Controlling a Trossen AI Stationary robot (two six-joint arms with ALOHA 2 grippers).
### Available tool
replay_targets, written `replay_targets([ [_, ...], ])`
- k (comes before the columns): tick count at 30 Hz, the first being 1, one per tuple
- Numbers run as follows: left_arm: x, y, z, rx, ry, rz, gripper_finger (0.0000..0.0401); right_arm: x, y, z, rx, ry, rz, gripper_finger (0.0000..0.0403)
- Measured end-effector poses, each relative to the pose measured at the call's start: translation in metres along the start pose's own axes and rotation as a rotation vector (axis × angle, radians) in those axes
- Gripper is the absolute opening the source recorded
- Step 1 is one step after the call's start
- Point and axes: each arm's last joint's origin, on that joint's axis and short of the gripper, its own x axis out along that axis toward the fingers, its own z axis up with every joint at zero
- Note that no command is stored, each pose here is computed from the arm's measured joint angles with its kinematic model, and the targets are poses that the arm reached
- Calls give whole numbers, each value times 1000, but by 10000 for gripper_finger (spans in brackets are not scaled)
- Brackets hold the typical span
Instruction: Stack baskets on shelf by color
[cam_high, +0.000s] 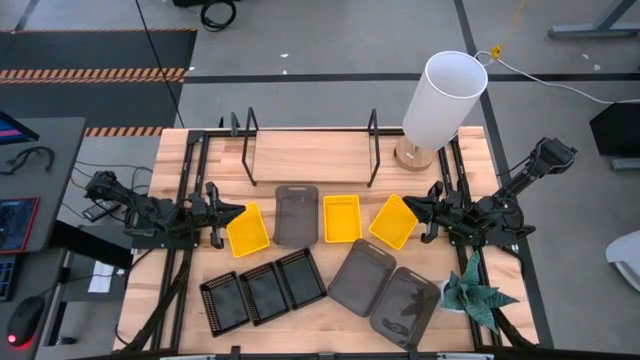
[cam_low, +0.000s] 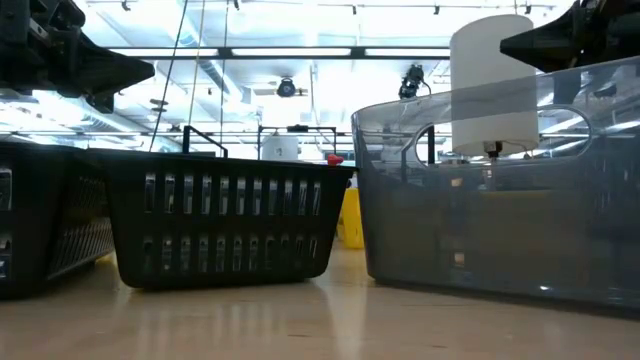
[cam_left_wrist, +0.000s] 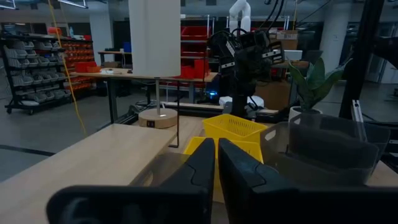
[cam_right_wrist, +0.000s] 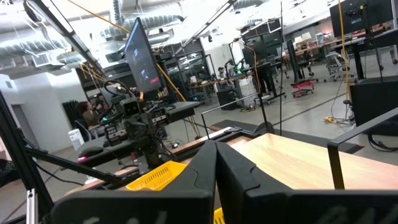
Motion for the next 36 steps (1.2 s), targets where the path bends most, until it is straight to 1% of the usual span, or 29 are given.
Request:
replay_targets([
  [10,0,0,0,0,0,0,36,0,0,0,0,0,0,14],
  [19,0,0,0,0,1,0,26,0,0,0,0,0,0,14],
  [29,0,0,0,0,0,0,36,0,0,0,0,0,0,14],
  [36,0,0,0,0,0,0,29,0,0,0,0,0,0,14],
])
